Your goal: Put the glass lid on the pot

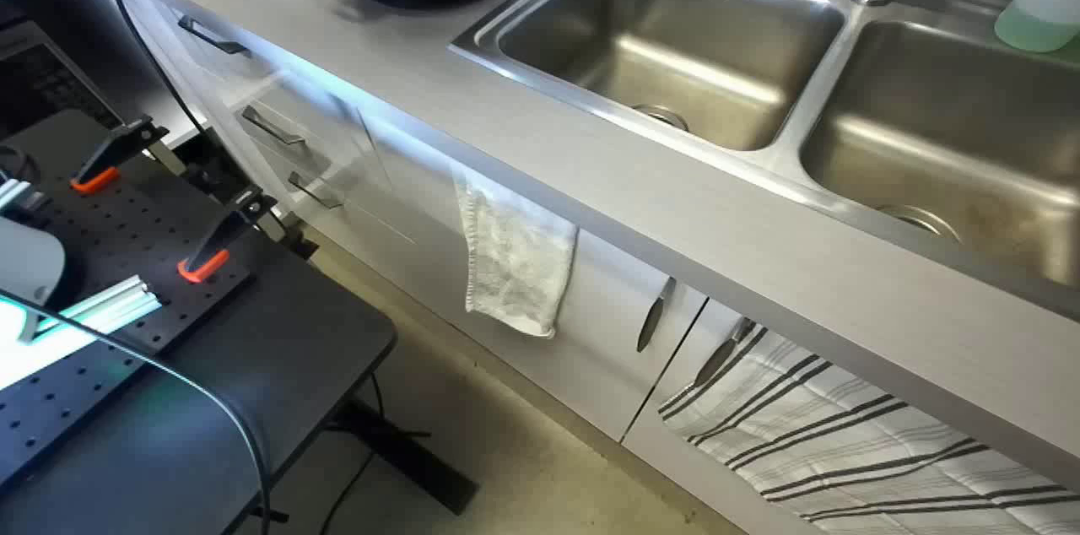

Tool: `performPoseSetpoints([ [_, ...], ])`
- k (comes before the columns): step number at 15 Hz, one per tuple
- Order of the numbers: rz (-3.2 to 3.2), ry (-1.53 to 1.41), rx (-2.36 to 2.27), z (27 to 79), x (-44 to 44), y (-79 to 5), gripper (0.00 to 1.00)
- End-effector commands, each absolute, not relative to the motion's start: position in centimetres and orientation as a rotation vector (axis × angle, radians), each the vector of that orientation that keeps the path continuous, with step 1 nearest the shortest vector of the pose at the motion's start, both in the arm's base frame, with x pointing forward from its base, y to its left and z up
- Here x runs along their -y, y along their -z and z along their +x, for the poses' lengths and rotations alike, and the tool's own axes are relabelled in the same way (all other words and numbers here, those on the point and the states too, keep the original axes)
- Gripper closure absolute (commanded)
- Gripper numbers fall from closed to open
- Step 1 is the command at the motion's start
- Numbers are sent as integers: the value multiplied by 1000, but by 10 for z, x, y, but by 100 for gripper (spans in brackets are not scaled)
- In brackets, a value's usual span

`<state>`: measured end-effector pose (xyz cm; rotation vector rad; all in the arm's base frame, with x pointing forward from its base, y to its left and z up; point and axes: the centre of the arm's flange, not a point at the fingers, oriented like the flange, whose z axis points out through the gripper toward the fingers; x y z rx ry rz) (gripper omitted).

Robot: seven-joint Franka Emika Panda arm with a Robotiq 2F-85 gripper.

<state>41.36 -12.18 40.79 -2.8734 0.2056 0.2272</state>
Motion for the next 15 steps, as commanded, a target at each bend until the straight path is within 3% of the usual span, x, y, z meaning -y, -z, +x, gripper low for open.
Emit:
performPoseSetpoints([
  [1, -2873, -227, -206, 414, 122, -408, 0],
  [9, -2878, -225, -196, 415, 119, -407, 0],
  [15, -2976, -271, 12, 426, 62, -394, 0],
])
